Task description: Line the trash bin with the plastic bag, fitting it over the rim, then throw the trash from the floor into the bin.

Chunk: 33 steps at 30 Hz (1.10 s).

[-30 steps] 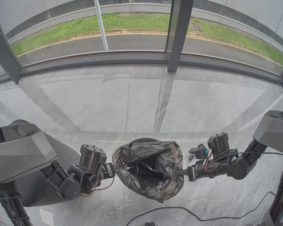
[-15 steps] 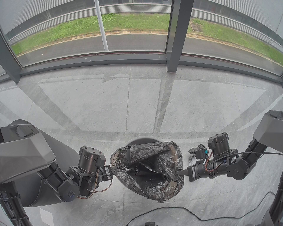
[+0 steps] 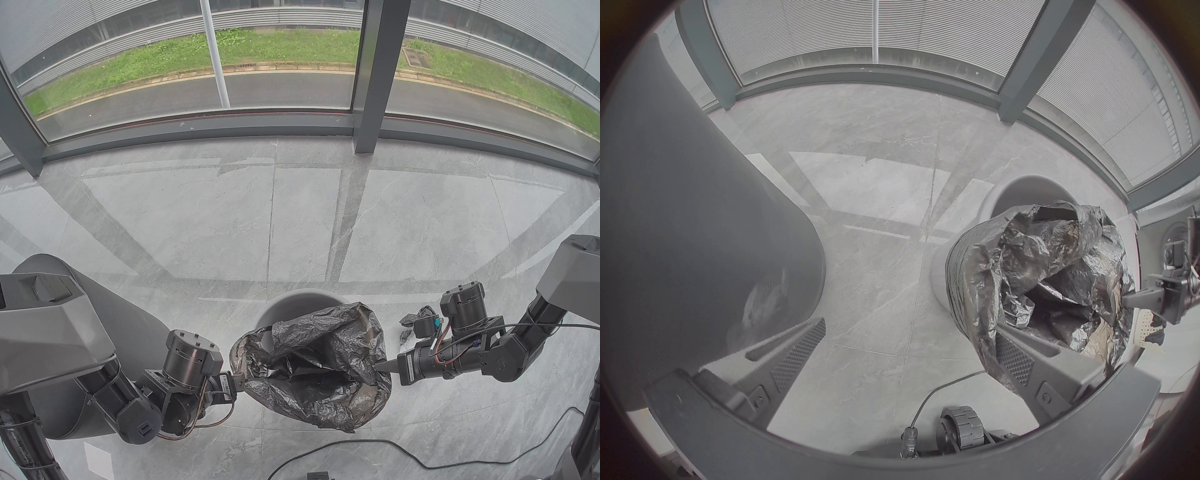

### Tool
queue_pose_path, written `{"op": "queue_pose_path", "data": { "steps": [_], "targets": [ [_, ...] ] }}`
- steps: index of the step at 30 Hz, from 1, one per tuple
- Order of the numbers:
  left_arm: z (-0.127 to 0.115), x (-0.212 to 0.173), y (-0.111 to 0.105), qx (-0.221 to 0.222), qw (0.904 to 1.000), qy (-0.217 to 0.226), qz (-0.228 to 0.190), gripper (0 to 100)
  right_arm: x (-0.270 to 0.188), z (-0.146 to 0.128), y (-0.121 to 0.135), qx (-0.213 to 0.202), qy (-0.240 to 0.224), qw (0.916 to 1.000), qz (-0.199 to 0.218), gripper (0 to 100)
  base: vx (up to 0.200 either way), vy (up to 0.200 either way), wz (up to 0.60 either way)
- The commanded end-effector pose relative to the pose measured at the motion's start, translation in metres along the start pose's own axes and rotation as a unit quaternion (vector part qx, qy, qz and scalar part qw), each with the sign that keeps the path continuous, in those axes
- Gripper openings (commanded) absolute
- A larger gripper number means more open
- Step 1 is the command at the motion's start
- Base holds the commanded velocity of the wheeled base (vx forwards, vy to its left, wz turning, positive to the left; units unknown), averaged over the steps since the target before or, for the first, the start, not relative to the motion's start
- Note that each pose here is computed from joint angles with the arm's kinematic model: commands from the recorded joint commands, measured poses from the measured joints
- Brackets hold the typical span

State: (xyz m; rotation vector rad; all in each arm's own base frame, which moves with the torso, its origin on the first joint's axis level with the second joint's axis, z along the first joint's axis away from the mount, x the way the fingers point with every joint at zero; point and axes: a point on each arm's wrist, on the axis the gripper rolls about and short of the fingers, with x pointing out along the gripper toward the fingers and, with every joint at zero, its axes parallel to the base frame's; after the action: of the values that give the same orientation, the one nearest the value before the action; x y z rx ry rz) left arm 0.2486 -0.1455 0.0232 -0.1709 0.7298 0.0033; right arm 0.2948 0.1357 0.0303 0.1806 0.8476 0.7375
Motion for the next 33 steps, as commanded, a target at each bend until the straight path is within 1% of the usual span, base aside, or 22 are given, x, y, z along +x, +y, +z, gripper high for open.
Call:
{"op": "queue_pose_path", "data": {
  "steps": [1,6,11,15,16,18,23,26,33],
  "targets": [
    [-0.008,-0.006,-0.002,0.010,0.9999,0.009,-0.005,100,0.000,0.000,0.001,-0.001,-0.001,1.0000,0.001,0,0.000,0.000,0.00],
    [-0.022,-0.004,-0.006,0.029,0.9990,0.033,-0.009,100,0.000,0.000,0.000,0.000,0.000,1.0000,0.001,0,0.000,0.000,0.00],
    [-0.032,0.007,-0.006,0.032,0.9981,0.052,-0.012,100,0.000,0.000,0.000,0.001,0.001,1.0000,0.000,0,0.000,0.000,0.00],
    [-0.035,0.016,-0.009,0.026,0.9987,0.039,-0.022,100,0.001,0.000,-0.001,0.001,0.001,1.0000,0.000,0,0.000,0.000,0.00],
    [-0.033,0.018,-0.011,0.021,0.9990,0.028,-0.028,100,0.001,-0.001,-0.001,0.001,0.001,1.0000,0.000,0,0.000,0.000,0.00],
    [-0.032,0.019,-0.012,0.019,0.9991,0.021,-0.033,100,0.001,-0.001,-0.001,0.001,0.001,1.0000,0.000,0,0.000,0.000,0.00],
    [-0.021,0.017,-0.015,0.008,0.9991,0.000,-0.042,100,0.001,0.000,-0.001,0.000,-0.001,1.0000,0.000,0,0.000,0.000,0.00],
    [-0.013,0.015,-0.015,0.000,0.9989,-0.013,-0.046,100,0.001,0.003,-0.001,-0.006,-0.018,0.9998,0.001,0,0.000,0.000,0.00],
    [-0.002,0.010,-0.014,-0.010,0.9982,-0.031,-0.051,100,-0.001,0.007,0.000,-0.013,-0.036,0.9992,0.003,0,0.000,0.000,0.00]
  ]
}}
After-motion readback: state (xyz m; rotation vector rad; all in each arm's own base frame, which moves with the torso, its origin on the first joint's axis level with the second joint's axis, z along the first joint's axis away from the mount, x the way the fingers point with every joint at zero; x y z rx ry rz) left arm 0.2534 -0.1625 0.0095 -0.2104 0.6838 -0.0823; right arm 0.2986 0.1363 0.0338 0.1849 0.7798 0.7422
